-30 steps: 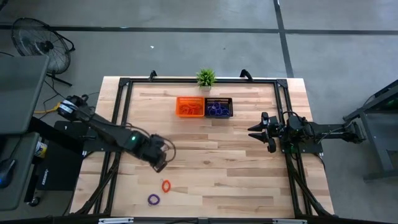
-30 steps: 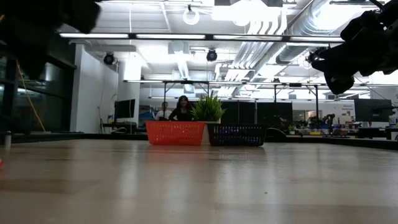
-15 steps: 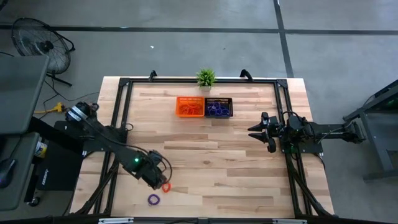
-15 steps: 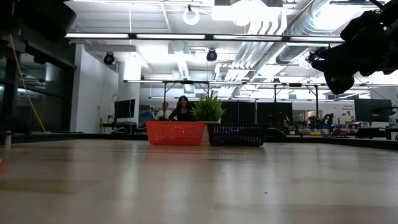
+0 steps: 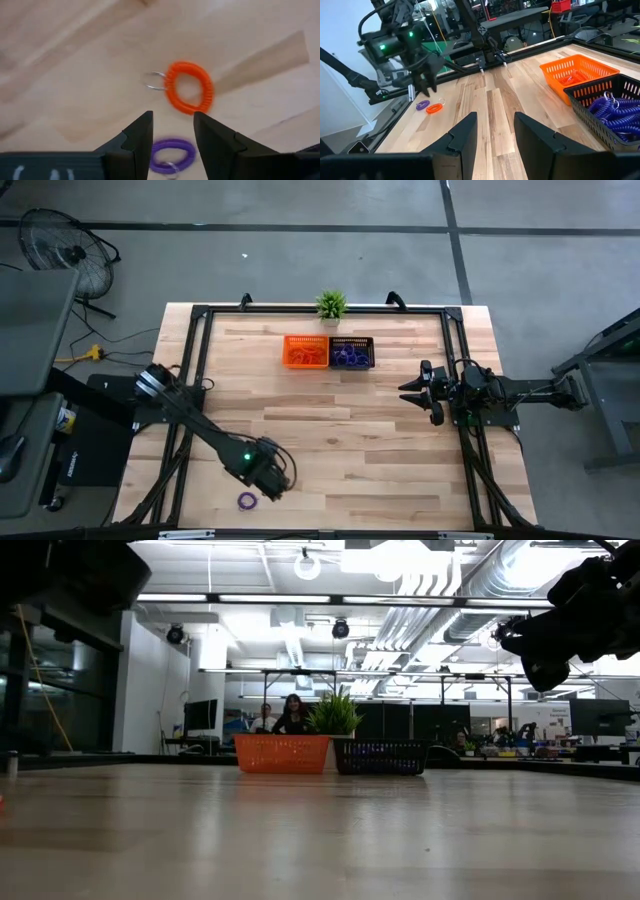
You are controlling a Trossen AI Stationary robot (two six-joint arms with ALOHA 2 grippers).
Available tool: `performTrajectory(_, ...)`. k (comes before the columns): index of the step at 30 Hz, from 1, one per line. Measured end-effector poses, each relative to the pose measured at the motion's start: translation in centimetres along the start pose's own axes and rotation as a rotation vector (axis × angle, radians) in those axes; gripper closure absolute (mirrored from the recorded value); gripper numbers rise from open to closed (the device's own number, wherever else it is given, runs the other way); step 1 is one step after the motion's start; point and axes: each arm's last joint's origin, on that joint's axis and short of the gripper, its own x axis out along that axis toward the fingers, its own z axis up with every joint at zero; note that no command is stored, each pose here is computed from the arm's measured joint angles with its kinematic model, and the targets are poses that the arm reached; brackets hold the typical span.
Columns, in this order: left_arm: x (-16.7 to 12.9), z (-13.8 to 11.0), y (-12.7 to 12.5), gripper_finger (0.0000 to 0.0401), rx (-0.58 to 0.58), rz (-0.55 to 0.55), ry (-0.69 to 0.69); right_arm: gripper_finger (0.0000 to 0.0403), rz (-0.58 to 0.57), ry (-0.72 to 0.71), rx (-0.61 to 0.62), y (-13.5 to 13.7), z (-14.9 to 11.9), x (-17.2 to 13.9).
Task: Sort spring keychains into baskets
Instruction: Put the orange spring keychain into the orange basket
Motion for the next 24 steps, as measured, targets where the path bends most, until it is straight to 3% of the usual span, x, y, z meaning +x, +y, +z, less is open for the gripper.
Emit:
performTrajectory(10,1.8,-0.2,-1.2,0.0263,-0.146,0.038,0.039,0.0279,-0.002,0.005,0.000,0.0,0.0,0.0)
performTrajectory(24,3.0,-0.1,-0.3,0.0263,-0.277,0.079,0.037,0.0279,-0.003,0.009,0.000,0.0,-0.1,0.0)
